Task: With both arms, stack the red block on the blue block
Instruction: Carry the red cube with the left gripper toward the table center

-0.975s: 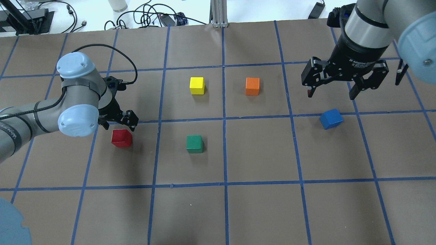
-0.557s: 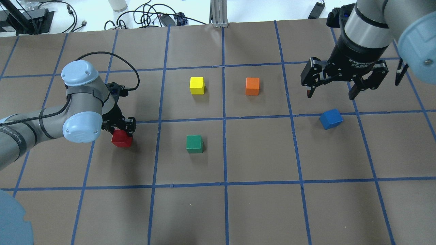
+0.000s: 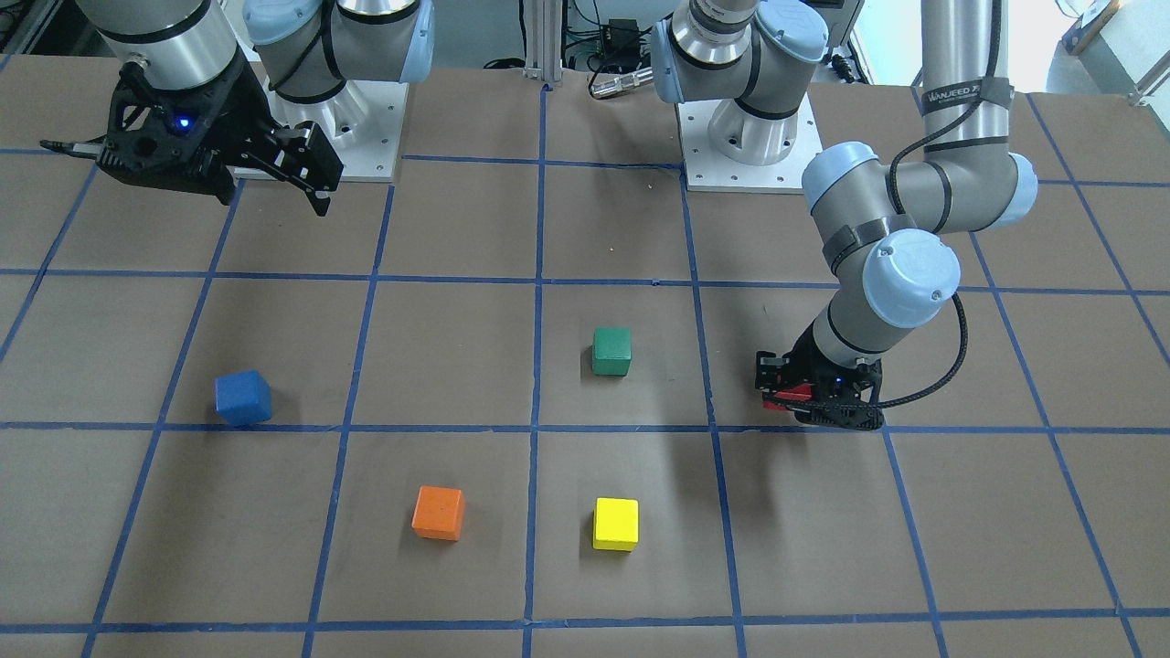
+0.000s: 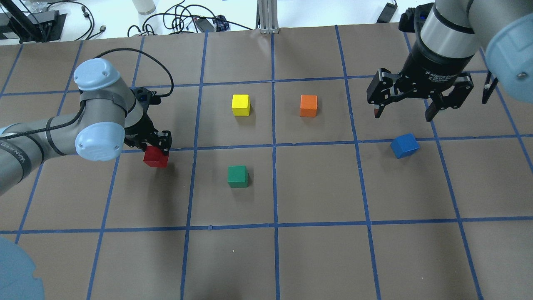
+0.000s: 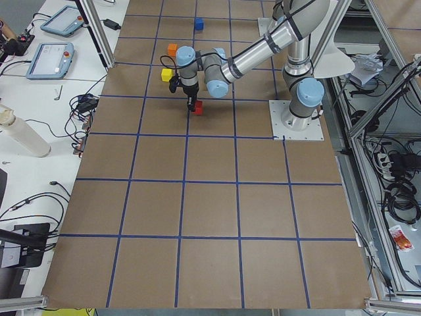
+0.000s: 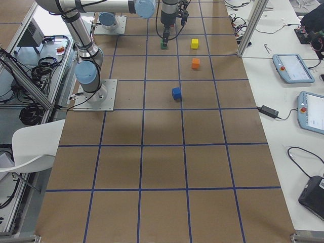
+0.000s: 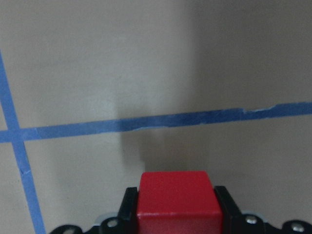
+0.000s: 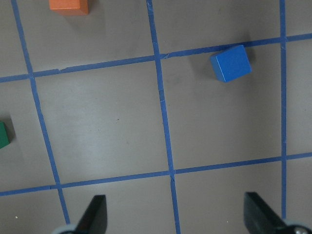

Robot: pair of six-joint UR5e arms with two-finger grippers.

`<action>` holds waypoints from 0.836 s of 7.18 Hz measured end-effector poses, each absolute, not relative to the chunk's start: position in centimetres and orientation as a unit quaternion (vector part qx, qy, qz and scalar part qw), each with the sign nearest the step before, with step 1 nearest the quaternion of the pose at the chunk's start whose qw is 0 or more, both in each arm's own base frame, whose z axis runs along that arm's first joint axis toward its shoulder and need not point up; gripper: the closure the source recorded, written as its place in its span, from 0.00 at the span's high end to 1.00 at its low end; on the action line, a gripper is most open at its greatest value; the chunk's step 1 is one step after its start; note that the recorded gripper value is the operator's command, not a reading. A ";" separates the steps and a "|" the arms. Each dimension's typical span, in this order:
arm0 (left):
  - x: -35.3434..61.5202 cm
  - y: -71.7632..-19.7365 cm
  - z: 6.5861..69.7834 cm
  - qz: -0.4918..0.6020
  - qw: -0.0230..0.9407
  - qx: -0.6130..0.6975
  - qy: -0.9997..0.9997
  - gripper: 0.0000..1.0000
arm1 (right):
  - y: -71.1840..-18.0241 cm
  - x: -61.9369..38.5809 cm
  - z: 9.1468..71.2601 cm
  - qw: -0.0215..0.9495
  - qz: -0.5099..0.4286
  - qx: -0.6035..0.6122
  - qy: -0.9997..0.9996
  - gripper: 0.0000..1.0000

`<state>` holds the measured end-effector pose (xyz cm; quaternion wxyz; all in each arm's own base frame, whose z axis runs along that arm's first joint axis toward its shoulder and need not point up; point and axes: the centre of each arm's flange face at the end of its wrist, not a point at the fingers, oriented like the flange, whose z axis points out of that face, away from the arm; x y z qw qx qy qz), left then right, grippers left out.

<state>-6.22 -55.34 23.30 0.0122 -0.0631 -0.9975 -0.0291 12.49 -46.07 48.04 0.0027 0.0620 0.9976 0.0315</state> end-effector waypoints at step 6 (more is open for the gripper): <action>-33.1 -57.6 24.7 0.010 0.051 -0.040 -0.998 0.17 | -46.3 12.3 47.6 0.002 0.034 0.059 0.998 1.00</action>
